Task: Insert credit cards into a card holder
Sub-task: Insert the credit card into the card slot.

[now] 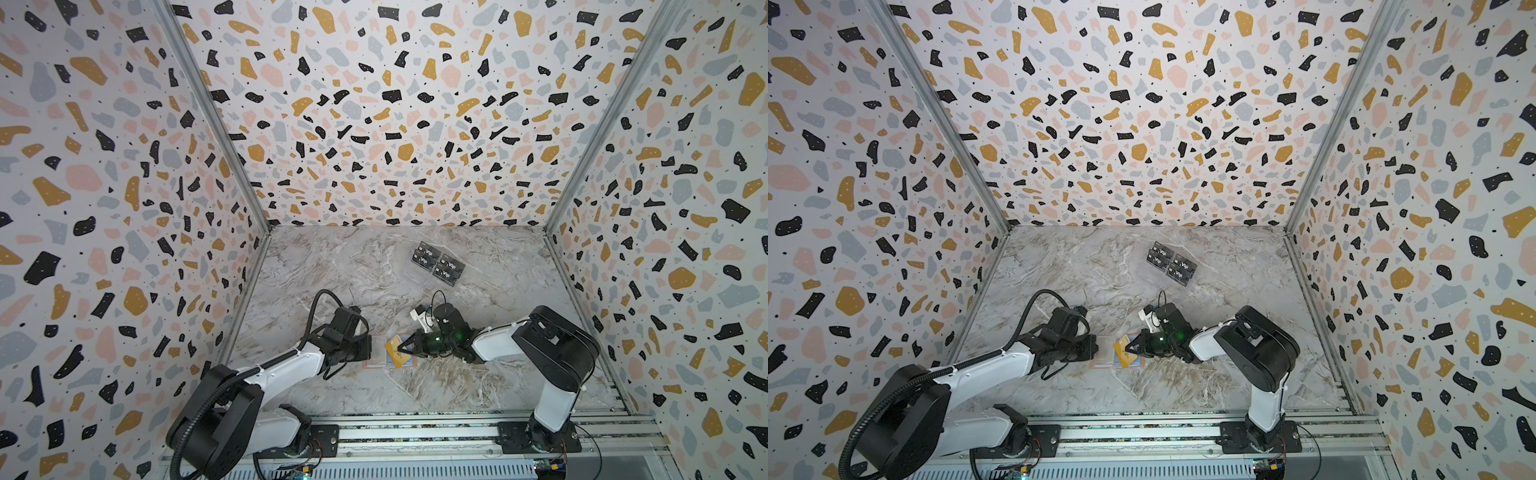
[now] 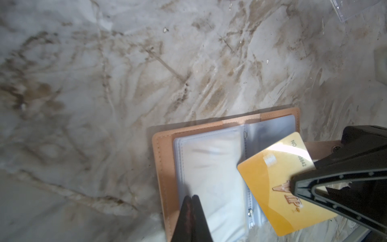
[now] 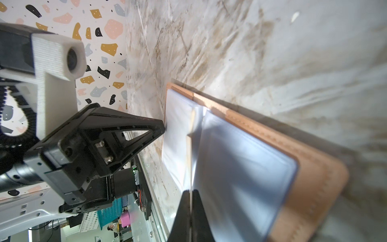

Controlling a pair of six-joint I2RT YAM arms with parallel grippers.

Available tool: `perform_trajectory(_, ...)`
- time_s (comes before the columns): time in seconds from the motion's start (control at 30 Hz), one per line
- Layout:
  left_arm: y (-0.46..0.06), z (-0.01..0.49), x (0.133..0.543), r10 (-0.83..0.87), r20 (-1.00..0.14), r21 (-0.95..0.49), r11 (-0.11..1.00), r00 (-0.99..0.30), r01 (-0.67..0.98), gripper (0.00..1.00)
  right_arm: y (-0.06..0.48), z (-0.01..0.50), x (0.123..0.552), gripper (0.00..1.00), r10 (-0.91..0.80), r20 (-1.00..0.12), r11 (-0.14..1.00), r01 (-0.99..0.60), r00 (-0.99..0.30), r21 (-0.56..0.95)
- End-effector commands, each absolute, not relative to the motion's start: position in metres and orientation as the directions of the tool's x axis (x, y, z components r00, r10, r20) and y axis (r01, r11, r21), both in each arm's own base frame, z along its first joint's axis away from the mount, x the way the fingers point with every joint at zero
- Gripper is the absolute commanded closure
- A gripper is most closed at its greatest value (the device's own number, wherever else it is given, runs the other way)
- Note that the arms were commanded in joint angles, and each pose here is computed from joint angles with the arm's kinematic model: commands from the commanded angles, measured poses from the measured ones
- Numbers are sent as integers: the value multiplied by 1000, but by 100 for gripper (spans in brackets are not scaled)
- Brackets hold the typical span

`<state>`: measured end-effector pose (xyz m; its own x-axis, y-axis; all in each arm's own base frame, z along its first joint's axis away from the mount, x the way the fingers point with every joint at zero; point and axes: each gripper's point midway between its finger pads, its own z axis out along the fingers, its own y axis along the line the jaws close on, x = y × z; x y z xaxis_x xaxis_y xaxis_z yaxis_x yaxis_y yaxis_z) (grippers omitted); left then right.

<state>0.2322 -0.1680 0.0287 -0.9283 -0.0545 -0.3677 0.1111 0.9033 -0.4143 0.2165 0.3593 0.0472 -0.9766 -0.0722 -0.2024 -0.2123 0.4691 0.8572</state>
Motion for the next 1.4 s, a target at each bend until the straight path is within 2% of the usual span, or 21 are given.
perform_trajectory(0.0,-162,18,221,-53,-335,-400,912,-941,91,100,354,56,215,100,-66,-219,471,-223,-974,853)
perform_trajectory(1.37,-161,17,219,-52,-328,-395,915,-943,87,100,371,64,217,100,-117,-246,407,-273,-962,872)
